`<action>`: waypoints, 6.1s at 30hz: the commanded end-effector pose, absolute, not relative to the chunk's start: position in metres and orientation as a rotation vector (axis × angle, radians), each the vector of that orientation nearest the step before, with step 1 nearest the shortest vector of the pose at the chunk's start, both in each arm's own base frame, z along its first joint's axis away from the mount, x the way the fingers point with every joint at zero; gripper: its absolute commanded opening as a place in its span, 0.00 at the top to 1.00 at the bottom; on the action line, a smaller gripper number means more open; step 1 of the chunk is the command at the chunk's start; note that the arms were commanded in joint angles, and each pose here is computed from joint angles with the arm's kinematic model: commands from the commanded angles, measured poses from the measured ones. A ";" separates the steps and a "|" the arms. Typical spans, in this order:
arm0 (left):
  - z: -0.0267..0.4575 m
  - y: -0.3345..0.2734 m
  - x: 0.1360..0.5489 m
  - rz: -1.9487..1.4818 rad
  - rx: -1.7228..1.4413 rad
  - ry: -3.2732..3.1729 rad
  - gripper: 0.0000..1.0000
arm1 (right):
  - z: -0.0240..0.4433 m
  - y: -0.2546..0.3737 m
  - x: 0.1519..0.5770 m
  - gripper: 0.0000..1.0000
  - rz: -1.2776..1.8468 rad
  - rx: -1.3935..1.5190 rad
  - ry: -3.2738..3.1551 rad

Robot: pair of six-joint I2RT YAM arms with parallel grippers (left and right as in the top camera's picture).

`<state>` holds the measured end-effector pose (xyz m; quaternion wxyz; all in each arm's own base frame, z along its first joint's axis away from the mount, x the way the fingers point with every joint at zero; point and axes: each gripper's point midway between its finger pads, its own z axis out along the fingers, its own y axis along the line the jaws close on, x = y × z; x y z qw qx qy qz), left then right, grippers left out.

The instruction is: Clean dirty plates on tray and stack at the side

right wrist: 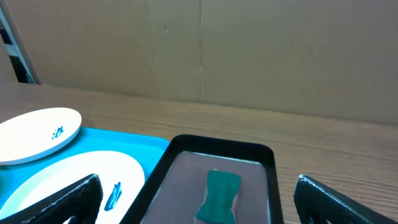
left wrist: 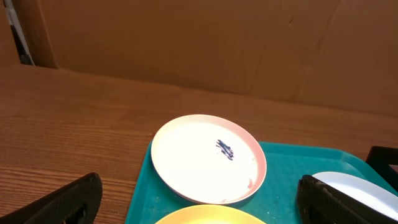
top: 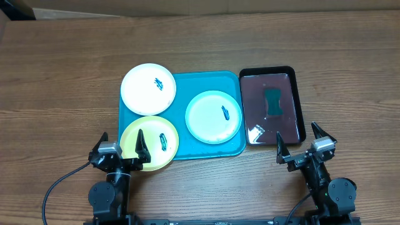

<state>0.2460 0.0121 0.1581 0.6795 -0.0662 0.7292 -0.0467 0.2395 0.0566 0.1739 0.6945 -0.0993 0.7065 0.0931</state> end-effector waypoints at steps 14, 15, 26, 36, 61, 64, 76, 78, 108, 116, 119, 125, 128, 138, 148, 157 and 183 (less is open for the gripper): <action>0.157 0.011 0.246 -0.094 -0.130 1.638 0.00 | 0.172 0.055 0.240 0.00 0.201 -0.211 1.574; 0.157 0.011 0.246 -0.094 -0.130 1.637 0.00 | 0.172 0.055 0.240 0.00 0.201 -0.211 1.574; 0.175 -0.018 0.243 -0.246 -0.015 1.600 0.00 | 0.172 0.055 0.240 0.00 0.201 -0.211 1.574; 0.285 -0.041 0.210 -0.357 0.064 1.616 0.00 | 0.172 0.055 0.240 0.00 0.201 -0.211 1.574; 0.292 -0.075 0.279 -0.882 -0.151 2.657 0.96 | 0.172 0.055 0.240 0.00 0.201 -0.211 1.574; 0.263 -0.074 0.279 -0.834 -0.202 2.774 0.96 | 0.172 0.055 0.240 0.00 0.201 -0.211 1.574; 0.147 -0.107 0.306 -0.542 -0.211 2.963 0.56 | 0.172 0.055 0.240 0.00 0.201 -0.211 1.574; 0.132 -0.109 0.314 -0.482 -0.219 2.971 0.56 | 0.172 0.055 0.240 0.00 0.201 -0.211 1.574; 0.032 -0.156 0.339 -0.365 -0.082 3.059 0.73 | 0.172 0.055 0.240 0.00 0.201 -0.211 1.574; 0.026 -0.157 0.334 -0.308 -0.053 3.065 0.73 | 0.172 0.055 0.240 0.00 0.201 -0.211 1.574; 0.024 -0.155 0.333 -0.281 -0.050 3.066 0.73 | 0.172 0.055 0.240 0.00 0.201 -0.211 1.574; 0.020 -0.156 0.333 -0.286 -0.052 3.056 0.74 | 0.172 0.055 0.240 0.00 0.201 -0.211 1.574; 0.015 -0.156 0.333 -0.293 -0.081 3.049 0.74 | 0.172 0.055 0.240 0.00 0.201 -0.210 1.574; 0.013 -0.144 0.338 -0.187 -0.092 3.028 0.77 | 0.172 0.055 0.240 0.00 0.201 -0.211 1.574; 0.013 -0.145 0.337 -0.188 -0.109 3.028 0.78 | 0.172 0.055 0.240 0.00 0.201 -0.211 1.574; 0.012 -0.146 0.336 -0.188 -0.104 3.030 0.79 | 0.172 0.055 0.240 0.00 0.201 -0.211 1.574; 0.009 -0.146 0.336 -0.190 -0.104 3.026 0.82 | 0.278 0.047 0.226 0.00 0.280 -0.082 1.514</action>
